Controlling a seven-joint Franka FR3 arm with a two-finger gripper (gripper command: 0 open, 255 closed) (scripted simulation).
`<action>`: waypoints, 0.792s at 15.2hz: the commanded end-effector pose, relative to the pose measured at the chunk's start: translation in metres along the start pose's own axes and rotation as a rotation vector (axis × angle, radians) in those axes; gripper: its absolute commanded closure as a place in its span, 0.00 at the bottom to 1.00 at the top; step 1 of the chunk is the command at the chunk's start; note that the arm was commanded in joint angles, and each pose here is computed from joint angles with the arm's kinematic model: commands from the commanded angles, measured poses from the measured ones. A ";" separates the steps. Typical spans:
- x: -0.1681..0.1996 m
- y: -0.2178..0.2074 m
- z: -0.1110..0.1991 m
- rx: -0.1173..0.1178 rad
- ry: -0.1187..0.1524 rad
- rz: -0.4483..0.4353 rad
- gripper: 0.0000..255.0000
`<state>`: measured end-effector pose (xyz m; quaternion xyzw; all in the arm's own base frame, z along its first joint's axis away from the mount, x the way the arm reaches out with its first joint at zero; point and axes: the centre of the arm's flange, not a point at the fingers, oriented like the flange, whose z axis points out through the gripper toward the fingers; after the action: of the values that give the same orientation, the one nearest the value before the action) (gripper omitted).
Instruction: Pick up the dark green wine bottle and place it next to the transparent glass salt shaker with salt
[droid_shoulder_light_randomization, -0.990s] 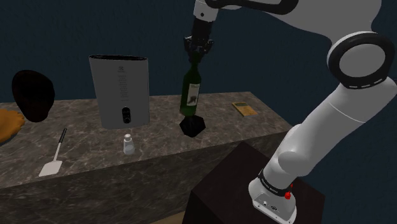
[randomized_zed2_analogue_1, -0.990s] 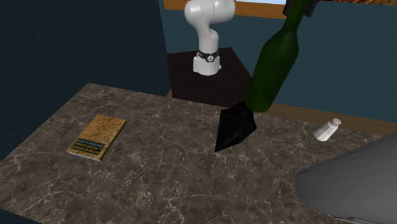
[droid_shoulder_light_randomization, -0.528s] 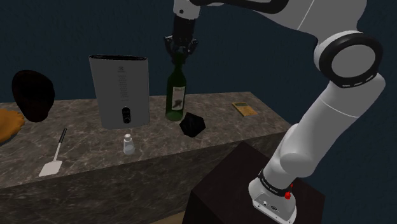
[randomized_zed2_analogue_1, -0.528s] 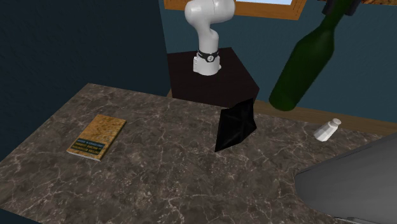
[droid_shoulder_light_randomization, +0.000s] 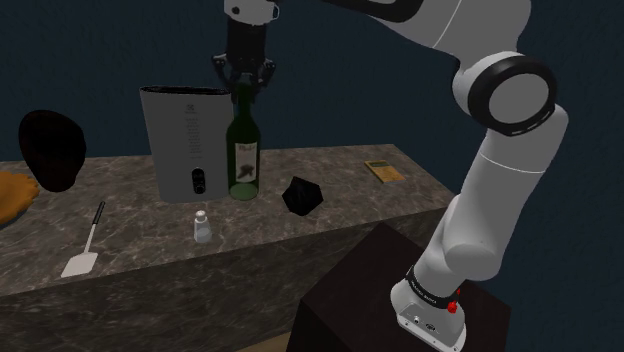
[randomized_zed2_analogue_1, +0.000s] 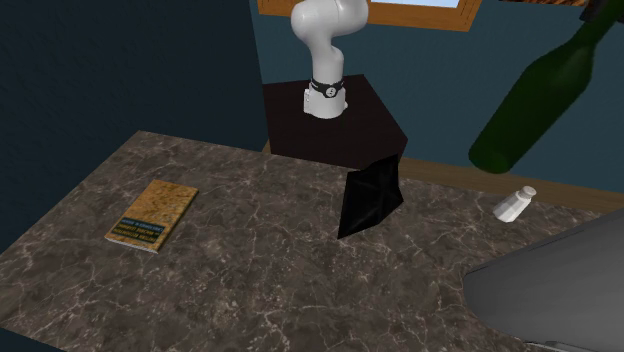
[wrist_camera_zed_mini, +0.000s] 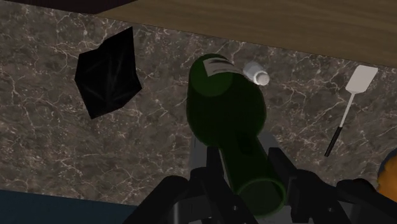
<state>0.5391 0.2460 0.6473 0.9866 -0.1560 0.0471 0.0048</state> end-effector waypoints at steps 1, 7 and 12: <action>-0.006 -0.028 -0.002 0.001 0.000 0.002 1.00; -0.010 -0.039 0.024 0.001 0.000 0.002 1.00; -0.013 -0.039 0.050 0.001 0.000 0.002 1.00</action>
<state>0.5439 0.2855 0.6023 0.9865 -0.1568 0.0469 0.0047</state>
